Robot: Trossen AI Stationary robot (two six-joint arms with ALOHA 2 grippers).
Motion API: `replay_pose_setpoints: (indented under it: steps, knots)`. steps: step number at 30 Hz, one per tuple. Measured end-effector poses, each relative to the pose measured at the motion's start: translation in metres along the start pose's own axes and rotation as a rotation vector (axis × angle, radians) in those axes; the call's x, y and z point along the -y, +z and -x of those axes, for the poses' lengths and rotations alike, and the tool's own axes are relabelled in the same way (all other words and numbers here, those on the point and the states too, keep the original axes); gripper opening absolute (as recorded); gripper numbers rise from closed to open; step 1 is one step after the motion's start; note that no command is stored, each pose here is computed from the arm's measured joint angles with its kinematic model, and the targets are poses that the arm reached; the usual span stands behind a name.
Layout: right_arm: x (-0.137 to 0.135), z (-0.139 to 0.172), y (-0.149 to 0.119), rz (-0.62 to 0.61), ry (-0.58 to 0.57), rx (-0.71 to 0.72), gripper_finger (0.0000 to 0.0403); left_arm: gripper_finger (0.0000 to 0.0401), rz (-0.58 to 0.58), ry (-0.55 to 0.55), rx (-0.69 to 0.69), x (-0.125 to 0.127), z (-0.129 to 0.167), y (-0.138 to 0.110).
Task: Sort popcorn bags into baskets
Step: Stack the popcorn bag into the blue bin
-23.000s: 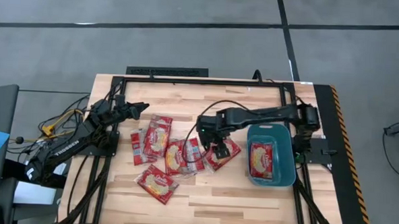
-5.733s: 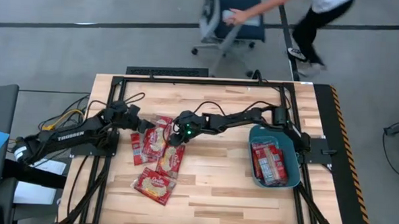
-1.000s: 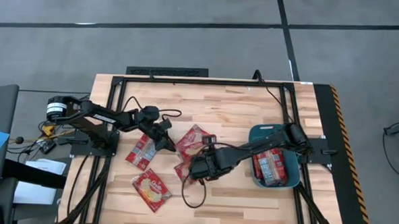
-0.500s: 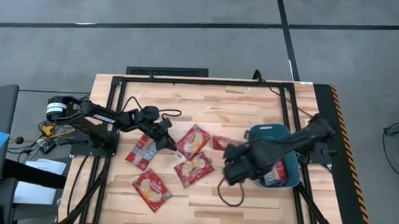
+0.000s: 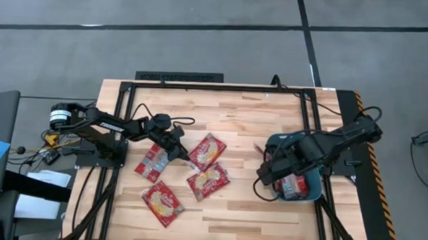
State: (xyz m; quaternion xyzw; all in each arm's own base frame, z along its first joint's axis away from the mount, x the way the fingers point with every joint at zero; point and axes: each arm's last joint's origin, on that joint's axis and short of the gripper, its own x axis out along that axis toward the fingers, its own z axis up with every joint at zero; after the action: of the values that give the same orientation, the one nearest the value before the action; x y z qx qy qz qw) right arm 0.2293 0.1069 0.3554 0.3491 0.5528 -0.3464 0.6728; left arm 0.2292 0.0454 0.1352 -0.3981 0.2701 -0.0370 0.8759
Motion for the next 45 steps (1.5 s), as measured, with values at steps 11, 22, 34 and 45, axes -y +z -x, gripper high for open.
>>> replay_pose_setpoints:
  steps: [11, 22, 34, 45]
  knots:
    - [0.008, -0.034, -0.014, -0.17, -0.144, -0.212, 0.0003, 0.029, -0.018, 0.018, 0.007, -0.001, 0.0, 0.0]
    - [0.027, -0.079, -0.023, -0.302, -0.367, -0.269, 0.0003, 0.029, -0.042, 0.026, 0.011, -0.001, 0.0, 0.0]
    - [0.033, -0.098, -0.005, -0.296, -0.381, -0.22, 0.0018, 0.029, -0.044, 0.053, 0.015, -0.002, 0.0, -0.001]
    - [0.035, -0.098, 0.0, -0.283, -0.388, -0.221, 0.0044, 0.029, -0.048, 0.074, 0.018, -0.003, 0.0, -0.001]
